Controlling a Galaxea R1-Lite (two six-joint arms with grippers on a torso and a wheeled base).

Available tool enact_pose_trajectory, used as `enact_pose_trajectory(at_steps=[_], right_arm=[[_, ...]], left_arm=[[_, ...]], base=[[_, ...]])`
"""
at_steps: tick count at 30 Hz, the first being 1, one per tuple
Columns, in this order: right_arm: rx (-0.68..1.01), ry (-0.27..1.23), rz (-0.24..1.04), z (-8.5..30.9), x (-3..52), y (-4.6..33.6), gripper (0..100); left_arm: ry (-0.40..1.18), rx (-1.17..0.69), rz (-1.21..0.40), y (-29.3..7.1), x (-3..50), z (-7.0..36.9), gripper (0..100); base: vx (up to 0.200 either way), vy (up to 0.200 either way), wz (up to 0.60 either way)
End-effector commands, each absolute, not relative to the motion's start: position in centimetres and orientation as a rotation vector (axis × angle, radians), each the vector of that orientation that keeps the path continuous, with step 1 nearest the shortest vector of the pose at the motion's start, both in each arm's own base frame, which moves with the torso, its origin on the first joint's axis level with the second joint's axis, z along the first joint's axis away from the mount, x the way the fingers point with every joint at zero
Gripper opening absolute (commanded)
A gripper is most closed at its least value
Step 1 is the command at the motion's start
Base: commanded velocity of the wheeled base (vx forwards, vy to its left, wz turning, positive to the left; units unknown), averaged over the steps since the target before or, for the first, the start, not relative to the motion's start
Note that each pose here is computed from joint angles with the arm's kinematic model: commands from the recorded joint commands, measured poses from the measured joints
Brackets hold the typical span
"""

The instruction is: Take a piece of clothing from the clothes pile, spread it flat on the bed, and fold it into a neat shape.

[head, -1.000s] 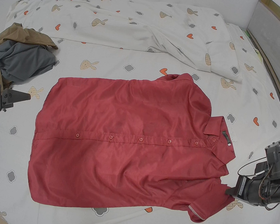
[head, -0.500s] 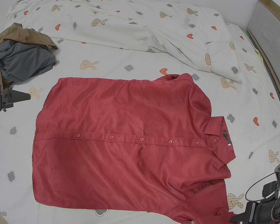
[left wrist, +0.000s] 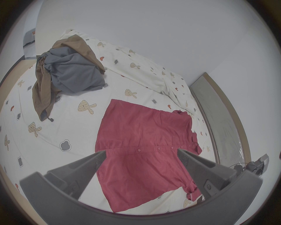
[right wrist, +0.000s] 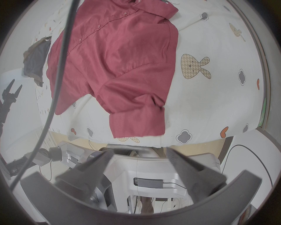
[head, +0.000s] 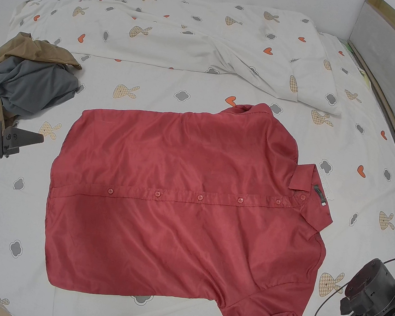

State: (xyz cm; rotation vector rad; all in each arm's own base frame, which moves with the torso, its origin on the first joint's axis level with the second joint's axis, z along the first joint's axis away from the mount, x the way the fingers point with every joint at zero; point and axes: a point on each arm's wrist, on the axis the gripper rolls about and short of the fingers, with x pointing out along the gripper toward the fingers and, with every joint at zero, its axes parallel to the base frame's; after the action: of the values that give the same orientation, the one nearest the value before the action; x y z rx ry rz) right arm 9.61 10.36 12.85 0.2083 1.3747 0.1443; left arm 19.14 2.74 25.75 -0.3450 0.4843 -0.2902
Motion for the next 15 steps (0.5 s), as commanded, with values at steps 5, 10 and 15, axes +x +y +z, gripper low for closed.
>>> enact_pose_trajectory(at_steps=[5,10,15], right_arm=[[0.230,1.330,0.176,14.3,9.0,9.7,100],[0.324,1.218,0.228,17.2,8.9,9.1,100],[0.420,1.051,0.288,21.3,9.7,8.6,100]], left_arm=[[0.598,-0.359,-0.286,2.6,18.7,22.5,100],[0.751,-0.389,-0.281,2.4,17.6,18.1,100],[0.923,-0.468,-0.235,2.4,14.7,13.0,100]], base=[[0.000,0.000,0.00],[0.000,0.000,0.00],[0.000,0.000,0.00]])
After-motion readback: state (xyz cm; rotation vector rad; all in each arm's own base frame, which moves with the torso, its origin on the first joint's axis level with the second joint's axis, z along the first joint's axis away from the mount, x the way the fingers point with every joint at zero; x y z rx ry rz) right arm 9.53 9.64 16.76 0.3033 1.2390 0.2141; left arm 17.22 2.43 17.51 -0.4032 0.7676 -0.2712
